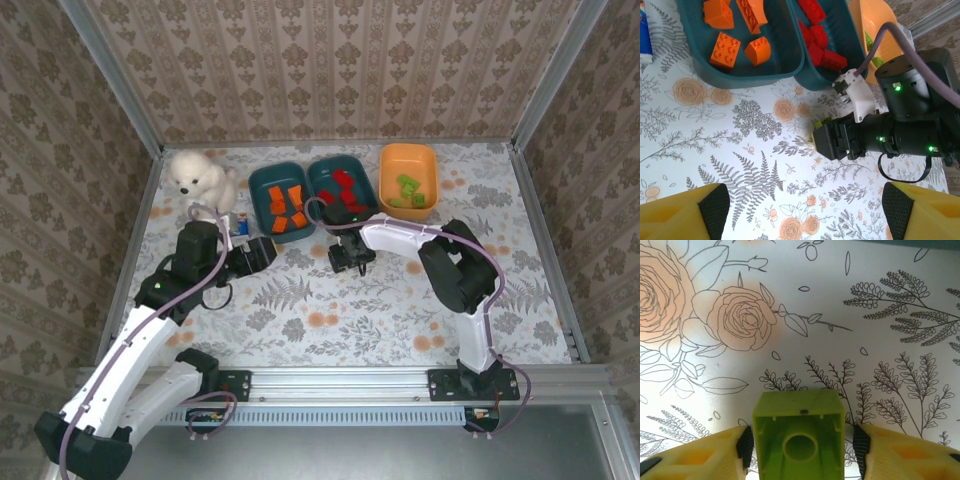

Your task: Sort the legos into containers by color

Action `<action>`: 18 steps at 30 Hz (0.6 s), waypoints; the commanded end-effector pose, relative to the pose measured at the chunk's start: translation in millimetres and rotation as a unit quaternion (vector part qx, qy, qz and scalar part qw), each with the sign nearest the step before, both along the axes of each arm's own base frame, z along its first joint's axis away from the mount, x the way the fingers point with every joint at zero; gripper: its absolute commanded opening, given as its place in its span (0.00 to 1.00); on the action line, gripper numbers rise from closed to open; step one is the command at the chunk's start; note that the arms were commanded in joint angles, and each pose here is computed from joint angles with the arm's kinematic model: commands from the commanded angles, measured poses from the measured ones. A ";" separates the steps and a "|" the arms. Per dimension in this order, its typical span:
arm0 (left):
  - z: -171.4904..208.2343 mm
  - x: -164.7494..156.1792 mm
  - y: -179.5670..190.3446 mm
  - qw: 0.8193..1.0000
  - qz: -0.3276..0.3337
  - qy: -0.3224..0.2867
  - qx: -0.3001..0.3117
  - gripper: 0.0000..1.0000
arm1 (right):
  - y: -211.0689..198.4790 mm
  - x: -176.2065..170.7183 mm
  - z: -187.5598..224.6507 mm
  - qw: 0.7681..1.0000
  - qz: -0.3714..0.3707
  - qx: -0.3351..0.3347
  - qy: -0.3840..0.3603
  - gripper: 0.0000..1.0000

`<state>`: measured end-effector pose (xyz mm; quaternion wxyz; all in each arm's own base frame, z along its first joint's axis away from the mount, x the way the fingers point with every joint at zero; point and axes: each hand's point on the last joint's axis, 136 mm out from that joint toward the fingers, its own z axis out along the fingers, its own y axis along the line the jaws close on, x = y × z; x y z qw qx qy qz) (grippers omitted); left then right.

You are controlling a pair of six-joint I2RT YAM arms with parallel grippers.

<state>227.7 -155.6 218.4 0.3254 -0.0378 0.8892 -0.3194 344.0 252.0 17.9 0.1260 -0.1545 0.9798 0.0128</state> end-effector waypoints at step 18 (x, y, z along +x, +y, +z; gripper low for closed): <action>-13.1 -7.7 -32.2 0.998 -0.058 0.030 -0.017 0.80 | -38.7 13.4 105.3 0.992 -0.058 0.040 -0.107 0.29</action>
